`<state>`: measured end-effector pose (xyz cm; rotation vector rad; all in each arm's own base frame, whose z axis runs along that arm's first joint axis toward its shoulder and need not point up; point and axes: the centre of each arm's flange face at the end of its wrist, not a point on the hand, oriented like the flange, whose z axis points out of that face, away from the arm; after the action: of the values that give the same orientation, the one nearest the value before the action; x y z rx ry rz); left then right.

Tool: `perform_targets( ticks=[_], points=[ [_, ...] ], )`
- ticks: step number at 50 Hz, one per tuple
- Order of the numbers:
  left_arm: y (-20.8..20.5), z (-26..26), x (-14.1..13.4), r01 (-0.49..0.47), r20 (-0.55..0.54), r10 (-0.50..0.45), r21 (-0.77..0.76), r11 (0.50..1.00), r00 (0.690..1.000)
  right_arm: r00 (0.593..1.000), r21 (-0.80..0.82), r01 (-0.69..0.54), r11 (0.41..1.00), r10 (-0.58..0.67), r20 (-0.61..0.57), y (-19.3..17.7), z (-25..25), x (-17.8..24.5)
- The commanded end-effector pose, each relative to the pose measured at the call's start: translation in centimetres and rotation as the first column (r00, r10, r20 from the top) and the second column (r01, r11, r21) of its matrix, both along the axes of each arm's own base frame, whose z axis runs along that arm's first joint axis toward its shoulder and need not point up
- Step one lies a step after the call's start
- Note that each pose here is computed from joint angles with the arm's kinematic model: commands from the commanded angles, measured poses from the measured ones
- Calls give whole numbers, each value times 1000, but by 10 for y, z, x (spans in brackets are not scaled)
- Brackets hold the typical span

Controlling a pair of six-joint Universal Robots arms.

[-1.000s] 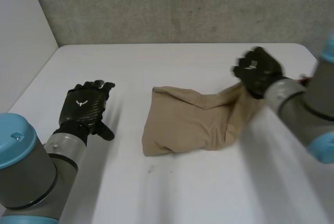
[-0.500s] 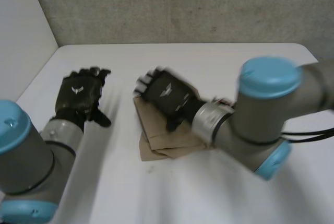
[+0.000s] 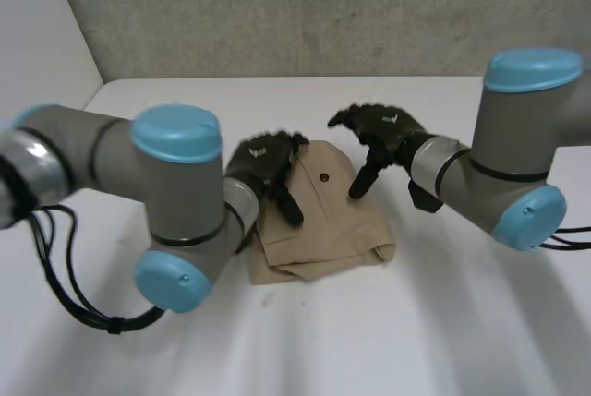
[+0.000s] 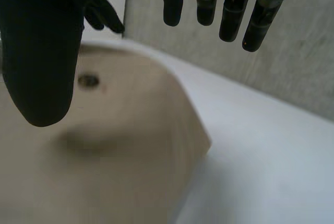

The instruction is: Fold the shorts.

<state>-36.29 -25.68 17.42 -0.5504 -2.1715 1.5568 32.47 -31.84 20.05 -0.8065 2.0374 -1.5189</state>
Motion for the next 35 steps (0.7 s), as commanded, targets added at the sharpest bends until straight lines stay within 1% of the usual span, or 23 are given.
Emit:
perform_targets(
  ticks=[1, 4, 7, 11, 12, 16, 23, 28, 32, 35],
  points=[
    [-5, -33, 3, -49, 66, 43, 86, 995, 997, 986, 9, -45, 999, 46, -161, 0, -37, 1],
    [-10, -34, 9, -105, 98, 99, 64, 992, 990, 969, -3, -45, 999, 43, -243, -1, -52, -2],
    [-19, -34, 15, -116, 135, 110, 37, 993, 985, 956, -25, -37, 999, 28, -292, -3, -58, -3],
    [-26, -36, 18, -78, 239, 82, -27, 997, 968, 938, -84, -27, 996, -4, -348, -8, -60, -6],
    [-27, -40, 18, -57, 286, 68, -47, 997, 956, 936, -92, -24, 995, -10, -352, -9, -61, -5],
    [-29, -49, 18, -23, 358, 46, -69, 997, 933, 936, -113, -25, 993, -16, -352, -11, -66, -3],
    [-26, -52, 15, -2, 360, 25, -63, 998, 932, 933, -88, -30, 996, -3, -359, -6, -74, -4],
    [-21, -49, 8, 48, 340, -26, -59, 997, 940, 935, -92, -25, 995, -9, -355, -5, -72, -5],
    [-19, -31, 6, 53, 316, -22, -91, 994, 949, 940, -116, -18, 993, -22, -340, -4, -58, -5],
    [-20, -5, 9, 43, 284, -3, -137, 990, 959, 957, -175, 11, 984, -61, -284, -5, -27, -7]
  ],
)
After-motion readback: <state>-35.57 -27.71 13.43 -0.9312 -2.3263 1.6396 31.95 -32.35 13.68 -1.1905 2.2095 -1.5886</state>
